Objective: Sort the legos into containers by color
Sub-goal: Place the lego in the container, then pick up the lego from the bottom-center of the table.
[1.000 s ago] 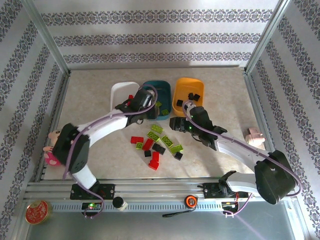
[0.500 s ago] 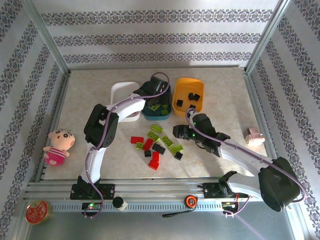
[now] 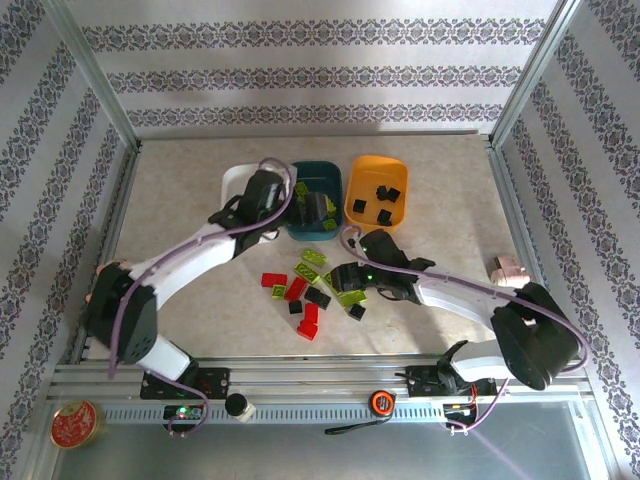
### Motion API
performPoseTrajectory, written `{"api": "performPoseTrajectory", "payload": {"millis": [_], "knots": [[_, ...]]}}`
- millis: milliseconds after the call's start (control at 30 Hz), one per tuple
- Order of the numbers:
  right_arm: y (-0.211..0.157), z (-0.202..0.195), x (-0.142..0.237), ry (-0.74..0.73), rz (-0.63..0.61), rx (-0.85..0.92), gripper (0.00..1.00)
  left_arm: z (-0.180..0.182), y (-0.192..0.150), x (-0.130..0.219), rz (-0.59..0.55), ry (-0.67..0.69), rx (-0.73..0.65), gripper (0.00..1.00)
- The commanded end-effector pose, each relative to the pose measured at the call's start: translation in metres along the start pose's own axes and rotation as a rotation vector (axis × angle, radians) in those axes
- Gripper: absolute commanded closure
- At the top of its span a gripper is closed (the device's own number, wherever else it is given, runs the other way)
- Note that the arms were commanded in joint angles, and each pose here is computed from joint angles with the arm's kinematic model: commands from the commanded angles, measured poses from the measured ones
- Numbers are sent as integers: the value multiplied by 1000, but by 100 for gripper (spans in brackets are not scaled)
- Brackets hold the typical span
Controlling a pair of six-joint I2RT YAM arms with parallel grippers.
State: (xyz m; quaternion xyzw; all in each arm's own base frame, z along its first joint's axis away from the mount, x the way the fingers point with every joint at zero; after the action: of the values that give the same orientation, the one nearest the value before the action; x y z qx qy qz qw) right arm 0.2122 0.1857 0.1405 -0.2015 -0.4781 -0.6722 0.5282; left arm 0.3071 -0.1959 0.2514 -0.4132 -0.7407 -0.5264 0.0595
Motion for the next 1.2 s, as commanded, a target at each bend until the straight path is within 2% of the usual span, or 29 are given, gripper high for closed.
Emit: {"api": "performPoseTrajectory", "payload": {"millis": [0,167,367,900,1033,1167], "knots": [[4,9,-7,-47,34,87,29,11,-27,22,-5,-2,51,0],[4,15,-19,-85,76,133,29,26,-63,61,7,71,61,0],[0,17,-31,-123,123,161,30,42,-91,88,11,148,86,0],[1,11,-49,-319,179,213,47,52,-104,101,17,239,80,0],[2,9,-50,-336,166,204,58,53,-104,103,12,253,72,0],[11,16,-33,-289,95,201,70,54,-105,105,19,268,68,0]]}}
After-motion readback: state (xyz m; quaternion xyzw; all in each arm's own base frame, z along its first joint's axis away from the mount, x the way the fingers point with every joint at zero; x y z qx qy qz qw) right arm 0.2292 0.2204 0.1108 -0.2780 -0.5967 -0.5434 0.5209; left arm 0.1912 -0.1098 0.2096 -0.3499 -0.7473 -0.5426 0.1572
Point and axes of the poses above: each hand's point on the last joint's axis, 136 mm out from that joint toward the fingers, its own x axis back along the fingers, its own z axis along the line the jaws close on, y = z × x, the point moved 10 cm from there along x, back along the fingers, and after that the axes turned 9 degrees about -x, right-handed, at the moved point
